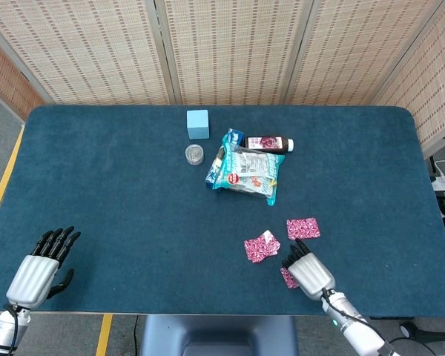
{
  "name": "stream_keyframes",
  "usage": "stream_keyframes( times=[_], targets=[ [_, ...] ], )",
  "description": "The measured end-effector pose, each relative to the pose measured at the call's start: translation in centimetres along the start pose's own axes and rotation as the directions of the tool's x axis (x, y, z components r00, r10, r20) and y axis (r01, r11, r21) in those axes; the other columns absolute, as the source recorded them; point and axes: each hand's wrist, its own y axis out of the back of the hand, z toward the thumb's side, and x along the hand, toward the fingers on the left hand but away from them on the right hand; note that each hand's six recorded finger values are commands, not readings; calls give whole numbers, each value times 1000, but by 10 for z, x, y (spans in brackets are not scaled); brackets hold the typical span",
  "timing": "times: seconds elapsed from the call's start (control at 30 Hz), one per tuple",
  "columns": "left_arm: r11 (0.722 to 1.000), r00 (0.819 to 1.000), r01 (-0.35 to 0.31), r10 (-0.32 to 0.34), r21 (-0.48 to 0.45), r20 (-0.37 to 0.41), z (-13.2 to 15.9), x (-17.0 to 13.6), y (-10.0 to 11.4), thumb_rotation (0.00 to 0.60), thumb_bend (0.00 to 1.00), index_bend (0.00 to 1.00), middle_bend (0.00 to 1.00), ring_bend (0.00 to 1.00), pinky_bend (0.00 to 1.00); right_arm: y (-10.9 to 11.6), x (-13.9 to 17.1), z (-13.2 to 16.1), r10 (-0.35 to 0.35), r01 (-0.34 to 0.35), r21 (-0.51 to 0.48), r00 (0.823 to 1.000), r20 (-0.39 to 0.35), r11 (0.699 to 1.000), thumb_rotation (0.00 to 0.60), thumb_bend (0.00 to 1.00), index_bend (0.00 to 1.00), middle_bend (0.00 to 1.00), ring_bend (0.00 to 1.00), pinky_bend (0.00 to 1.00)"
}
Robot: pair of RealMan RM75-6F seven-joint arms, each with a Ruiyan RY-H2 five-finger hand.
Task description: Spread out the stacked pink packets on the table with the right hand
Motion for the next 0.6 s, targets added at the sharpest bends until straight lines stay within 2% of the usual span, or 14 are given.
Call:
stream_keyframes(
  times=[0.13, 0.37, 0.47, 0.6],
  targets=[
    [1000, 1000, -2, 2, -3, -4, 0, 0, 0, 600, 448, 0, 0, 0, 94, 2, 2, -3, -1, 1, 6, 1000, 8, 1000, 600, 241, 0, 37, 0, 0],
    [1000, 1000, 9, -9, -2, -13, -1, 1, -2, 600, 447, 0, 0, 0, 105, 22, 17, -14, -86, 87, -19, 995, 47, 996, 600, 241, 0, 36, 0, 0],
    [1000, 1000, 4, -4, -1, -12, 0, 0, -1, 600, 447, 0, 0, 0, 105, 30, 28, -22, -126, 129, -45, 989, 73, 991, 600, 241, 0, 36, 0, 0],
    [1000, 1000, -6, 6, -3, -17, -1, 0, 1, 600, 446, 0, 0, 0, 105, 38, 48, -41, -194, 210, -99, 970, 150, 973, 600, 241, 0, 36, 0, 0]
  ],
)
